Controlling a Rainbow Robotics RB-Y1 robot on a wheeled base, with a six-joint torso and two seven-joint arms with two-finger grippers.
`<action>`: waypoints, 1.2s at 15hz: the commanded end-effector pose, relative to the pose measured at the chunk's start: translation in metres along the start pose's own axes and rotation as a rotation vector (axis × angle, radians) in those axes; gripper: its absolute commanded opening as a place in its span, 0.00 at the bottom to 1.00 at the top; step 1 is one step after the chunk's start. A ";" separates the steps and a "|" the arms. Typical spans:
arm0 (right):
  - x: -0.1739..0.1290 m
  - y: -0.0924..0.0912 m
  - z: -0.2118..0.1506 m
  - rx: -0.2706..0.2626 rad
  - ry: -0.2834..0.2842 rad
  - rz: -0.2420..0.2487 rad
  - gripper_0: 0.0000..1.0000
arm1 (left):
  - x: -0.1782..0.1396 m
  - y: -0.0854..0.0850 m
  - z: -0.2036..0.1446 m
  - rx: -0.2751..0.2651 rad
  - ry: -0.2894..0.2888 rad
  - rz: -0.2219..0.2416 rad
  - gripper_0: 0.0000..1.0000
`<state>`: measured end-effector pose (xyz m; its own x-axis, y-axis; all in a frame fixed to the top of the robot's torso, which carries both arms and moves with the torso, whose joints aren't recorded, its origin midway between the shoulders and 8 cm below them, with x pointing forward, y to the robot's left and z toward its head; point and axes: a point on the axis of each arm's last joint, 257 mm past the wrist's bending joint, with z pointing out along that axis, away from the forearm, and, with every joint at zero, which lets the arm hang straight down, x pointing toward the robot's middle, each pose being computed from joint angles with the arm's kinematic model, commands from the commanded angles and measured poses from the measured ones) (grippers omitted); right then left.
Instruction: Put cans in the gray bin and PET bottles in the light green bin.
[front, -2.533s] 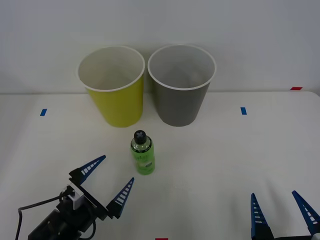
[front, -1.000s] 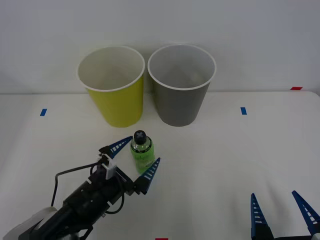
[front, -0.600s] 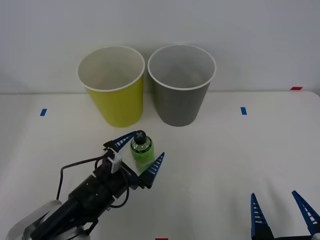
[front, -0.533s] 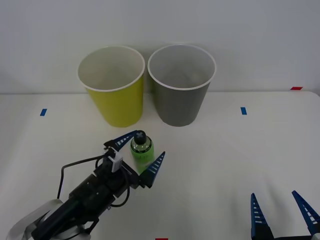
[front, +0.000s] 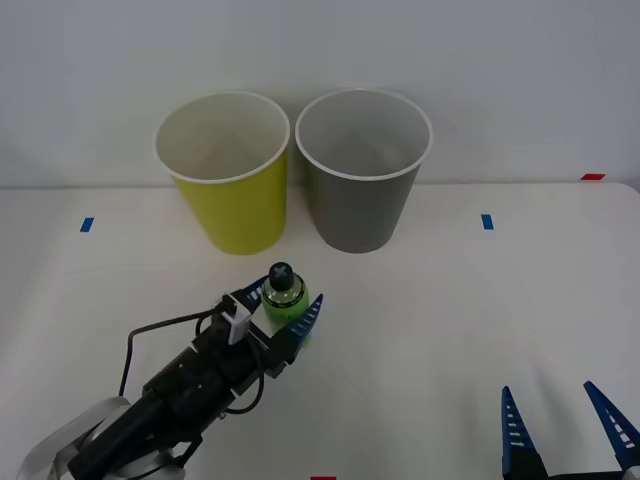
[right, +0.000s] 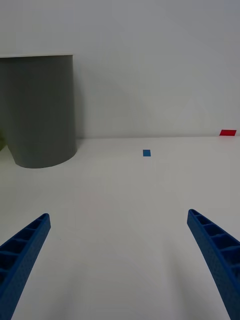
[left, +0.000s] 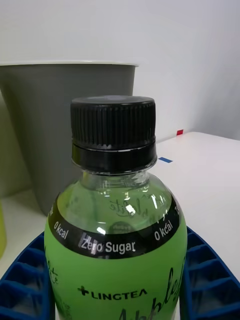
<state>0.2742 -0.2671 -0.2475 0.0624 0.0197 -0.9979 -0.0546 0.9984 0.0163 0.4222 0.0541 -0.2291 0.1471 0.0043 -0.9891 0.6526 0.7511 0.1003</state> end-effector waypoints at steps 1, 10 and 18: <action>0.000 0.000 0.000 0.000 0.000 0.000 0.95 | 0.001 -0.002 -0.001 0.004 0.004 0.001 0.00; 0.000 0.000 0.000 0.000 0.000 0.000 0.95 | -0.043 0.011 -0.044 -0.085 0.141 0.022 0.00; 0.000 0.000 0.000 0.000 0.000 0.000 0.95 | -0.141 0.051 -0.091 -0.241 0.295 0.160 0.00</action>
<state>0.2742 -0.2671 -0.2475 0.0625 0.0196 -0.9979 -0.0546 0.9984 0.0162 0.3694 0.1434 -0.1010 0.0003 0.2811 -0.9597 0.4596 0.8523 0.2498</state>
